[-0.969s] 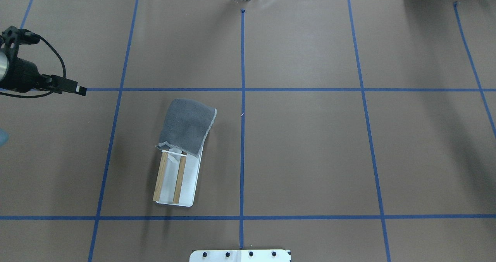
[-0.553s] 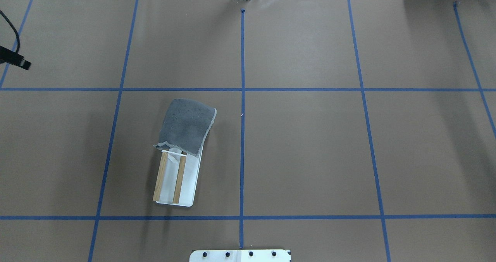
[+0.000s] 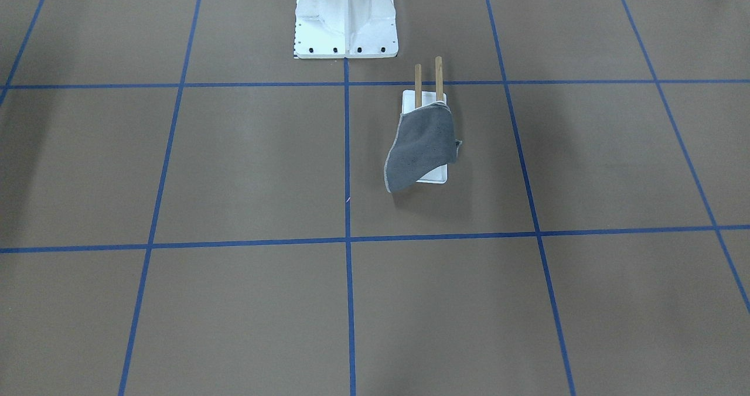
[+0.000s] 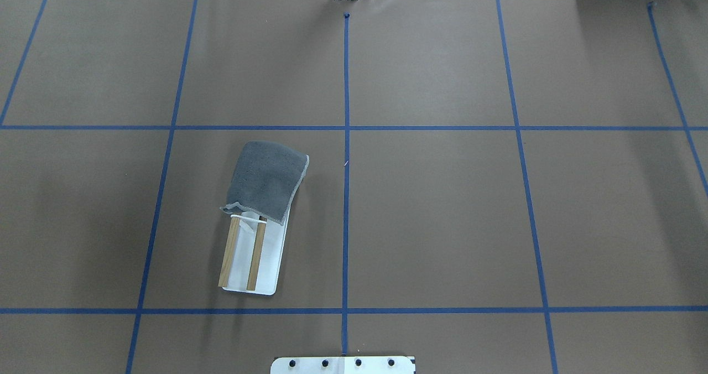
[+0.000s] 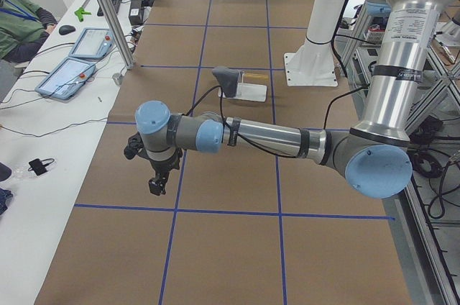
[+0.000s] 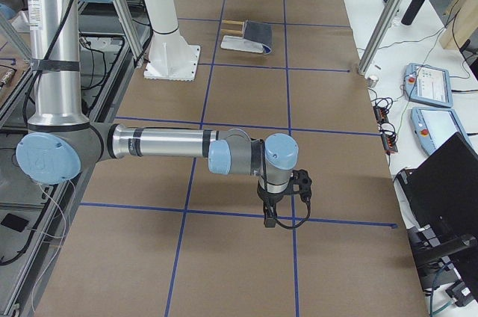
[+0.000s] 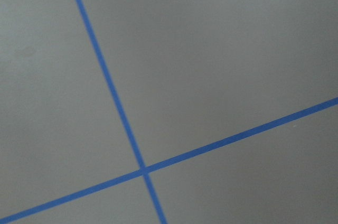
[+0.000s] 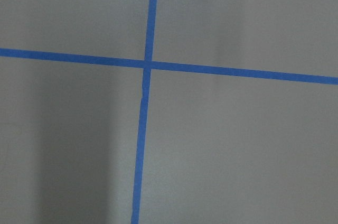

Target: Hang towel on rack

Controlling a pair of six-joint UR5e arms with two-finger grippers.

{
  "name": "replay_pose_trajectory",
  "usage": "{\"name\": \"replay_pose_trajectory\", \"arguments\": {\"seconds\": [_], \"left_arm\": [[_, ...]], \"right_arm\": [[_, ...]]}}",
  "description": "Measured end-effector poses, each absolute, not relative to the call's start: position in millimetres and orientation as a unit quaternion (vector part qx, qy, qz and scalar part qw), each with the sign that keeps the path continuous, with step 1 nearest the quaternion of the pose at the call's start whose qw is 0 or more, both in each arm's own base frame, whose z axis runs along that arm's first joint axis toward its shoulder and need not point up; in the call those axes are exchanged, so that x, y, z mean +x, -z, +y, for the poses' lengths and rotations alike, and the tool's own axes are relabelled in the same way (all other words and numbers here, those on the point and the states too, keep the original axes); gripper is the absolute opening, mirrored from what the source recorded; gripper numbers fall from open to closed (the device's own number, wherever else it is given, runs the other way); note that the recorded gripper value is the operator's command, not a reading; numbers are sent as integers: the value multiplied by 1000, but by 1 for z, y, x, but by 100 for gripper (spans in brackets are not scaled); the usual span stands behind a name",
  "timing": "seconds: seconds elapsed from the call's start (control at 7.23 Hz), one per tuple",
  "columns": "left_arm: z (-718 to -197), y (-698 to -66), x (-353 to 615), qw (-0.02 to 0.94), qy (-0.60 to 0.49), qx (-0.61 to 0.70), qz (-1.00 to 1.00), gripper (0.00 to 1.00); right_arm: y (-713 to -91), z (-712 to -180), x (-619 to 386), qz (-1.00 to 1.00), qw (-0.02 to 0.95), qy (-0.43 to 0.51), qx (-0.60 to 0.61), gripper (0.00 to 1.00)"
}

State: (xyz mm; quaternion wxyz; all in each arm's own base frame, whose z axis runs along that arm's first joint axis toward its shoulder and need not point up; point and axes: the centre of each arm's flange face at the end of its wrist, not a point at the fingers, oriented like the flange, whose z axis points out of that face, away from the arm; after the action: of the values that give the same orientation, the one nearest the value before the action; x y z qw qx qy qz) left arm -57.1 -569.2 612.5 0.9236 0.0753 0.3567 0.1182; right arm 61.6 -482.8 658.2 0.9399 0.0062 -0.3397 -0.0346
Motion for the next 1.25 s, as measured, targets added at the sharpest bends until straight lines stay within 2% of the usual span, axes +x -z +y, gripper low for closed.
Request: {"name": "replay_pose_trajectory", "arguments": {"seconds": [0.28,0.69,1.25], "left_arm": [[-552,-643,-91,929,-74,51,360,99],[-539,-605,-112,941,-33,3,337,99],[-531,-577,-108,943,-51,31,327,99]], "right_arm": [[-657,-484,62,-340,940,35,8,100],[-652,-487,62,-340,940,36,13,100],[-647,-489,62,-341,939,37,17,100]]}}
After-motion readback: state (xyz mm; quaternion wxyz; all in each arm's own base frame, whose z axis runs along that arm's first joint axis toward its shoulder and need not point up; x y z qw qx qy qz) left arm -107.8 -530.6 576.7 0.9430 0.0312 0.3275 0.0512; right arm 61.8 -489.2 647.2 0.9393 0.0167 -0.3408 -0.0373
